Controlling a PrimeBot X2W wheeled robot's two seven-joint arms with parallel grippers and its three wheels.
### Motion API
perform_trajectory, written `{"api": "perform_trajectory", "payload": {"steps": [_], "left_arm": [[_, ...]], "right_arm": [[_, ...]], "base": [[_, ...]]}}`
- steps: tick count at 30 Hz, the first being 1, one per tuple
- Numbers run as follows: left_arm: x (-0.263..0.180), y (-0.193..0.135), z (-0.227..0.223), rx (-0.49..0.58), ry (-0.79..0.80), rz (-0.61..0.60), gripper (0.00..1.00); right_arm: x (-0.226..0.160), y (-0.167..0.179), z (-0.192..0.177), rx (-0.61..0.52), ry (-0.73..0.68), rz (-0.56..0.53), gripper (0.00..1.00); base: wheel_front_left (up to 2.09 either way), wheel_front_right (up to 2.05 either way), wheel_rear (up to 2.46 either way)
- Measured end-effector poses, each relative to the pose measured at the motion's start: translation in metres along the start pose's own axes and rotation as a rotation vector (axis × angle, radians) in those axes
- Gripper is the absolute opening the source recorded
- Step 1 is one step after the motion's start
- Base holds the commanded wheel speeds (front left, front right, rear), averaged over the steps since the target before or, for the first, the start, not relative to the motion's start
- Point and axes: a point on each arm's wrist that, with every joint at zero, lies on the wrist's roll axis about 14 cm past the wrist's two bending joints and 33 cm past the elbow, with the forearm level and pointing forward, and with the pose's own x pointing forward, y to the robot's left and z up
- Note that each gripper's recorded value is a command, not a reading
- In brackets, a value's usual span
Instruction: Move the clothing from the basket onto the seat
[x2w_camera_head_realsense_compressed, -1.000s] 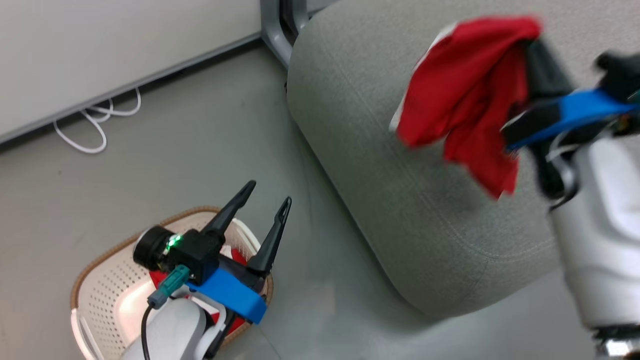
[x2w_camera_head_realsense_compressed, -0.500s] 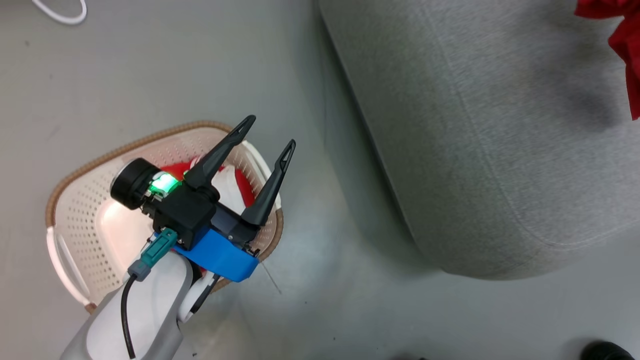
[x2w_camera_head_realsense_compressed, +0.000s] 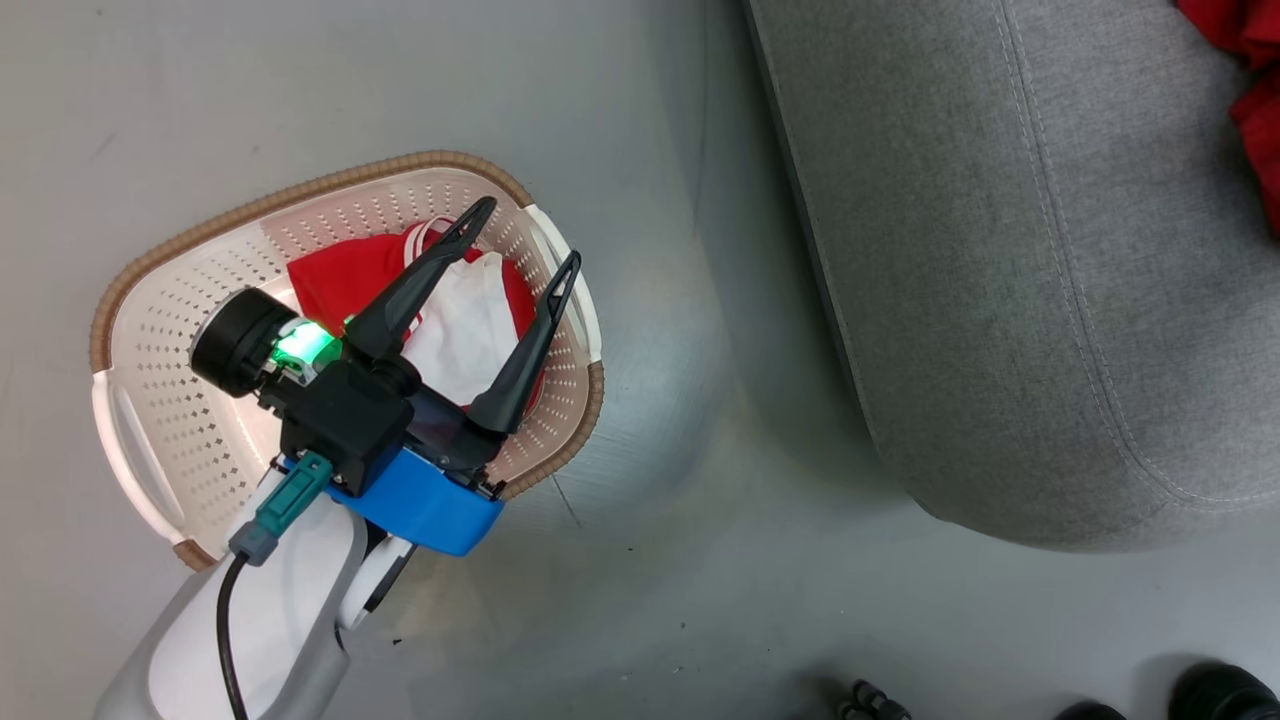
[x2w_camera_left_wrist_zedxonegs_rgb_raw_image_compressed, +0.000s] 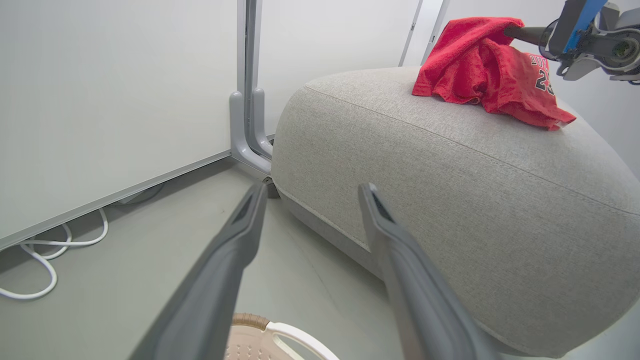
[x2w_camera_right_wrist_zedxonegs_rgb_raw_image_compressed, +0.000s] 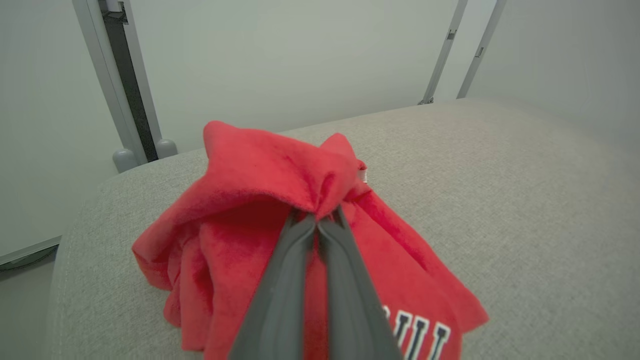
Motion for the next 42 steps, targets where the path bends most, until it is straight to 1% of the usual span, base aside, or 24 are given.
{"api": "perform_trajectory", "payload": {"steps": [2, 3, 4, 5, 18, 25, 28, 30, 32, 35, 37, 39, 42], "left_arm": [[0.000, -0.001, 0.002, 0.004, -0.003, -0.001, 1.00], [0.000, -0.001, 0.004, 0.006, -0.005, -0.001, 1.00], [0.000, -0.002, 0.005, 0.008, -0.007, -0.001, 1.00], [0.000, -0.002, 0.006, 0.008, -0.008, 0.000, 1.00], [-0.001, -0.012, 0.033, 0.026, -0.041, 0.008, 1.00], [-0.011, -0.020, 0.051, 0.020, -0.057, 0.045, 1.00], [-0.020, -0.021, 0.059, 0.016, -0.062, 0.080, 1.00], [-0.026, -0.023, 0.065, 0.015, -0.068, 0.099, 1.00], [-0.033, -0.022, 0.071, 0.016, -0.076, 0.129, 1.00], [-0.046, -0.018, 0.082, 0.017, -0.092, 0.185, 1.00], [-0.056, -0.015, 0.089, 0.022, -0.102, 0.224, 1.00], [-0.067, -0.010, 0.096, 0.023, -0.116, 0.268, 1.00], [-0.085, -0.004, 0.105, 0.016, -0.140, 0.339, 1.00]], "right_arm": [[-0.003, 0.001, -0.004, -0.011, 0.013, 0.008, 0.00], [-0.004, 0.001, -0.005, -0.015, 0.019, 0.009, 0.35], [-0.005, 0.000, -0.005, -0.014, 0.020, 0.008, 0.75], [-0.005, -0.001, -0.003, -0.013, 0.016, 0.008, 1.00], [-0.021, 0.000, 0.011, -0.028, -0.002, 0.049, 1.00], [-0.036, 0.008, 0.031, -0.046, -0.045, 0.108, 1.00], [-0.047, 0.011, 0.038, -0.051, -0.067, 0.136, 1.00], [-0.056, 0.015, 0.044, -0.018, -0.086, 0.150, 1.00], [-0.067, 0.021, 0.046, -0.015, -0.099, 0.179, 1.00], [-0.087, 0.033, 0.038, -0.009, -0.088, 0.232, 1.00], [-0.099, 0.042, 0.042, 0.007, -0.104, 0.265, 1.00], [-0.112, 0.055, 0.047, 0.047, -0.122, 0.298, 1.00], [-0.134, 0.069, 0.044, 0.063, -0.120, 0.350, 1.00]], "base": [[0.00, 0.00, 0.00], [0.00, 0.00, 0.00], [0.00, 0.00, 0.00], [0.00, 0.00, 0.00], [0.00, 0.00, 0.00], [0.00, 0.00, 0.00], [0.00, 0.00, 0.00], [0.00, 0.00, 0.00], [0.00, 0.00, 0.00], [0.00, 0.00, 0.00], [0.00, 0.00, 0.00], [0.00, 0.00, 0.00], [0.00, 0.00, 0.00]]}}
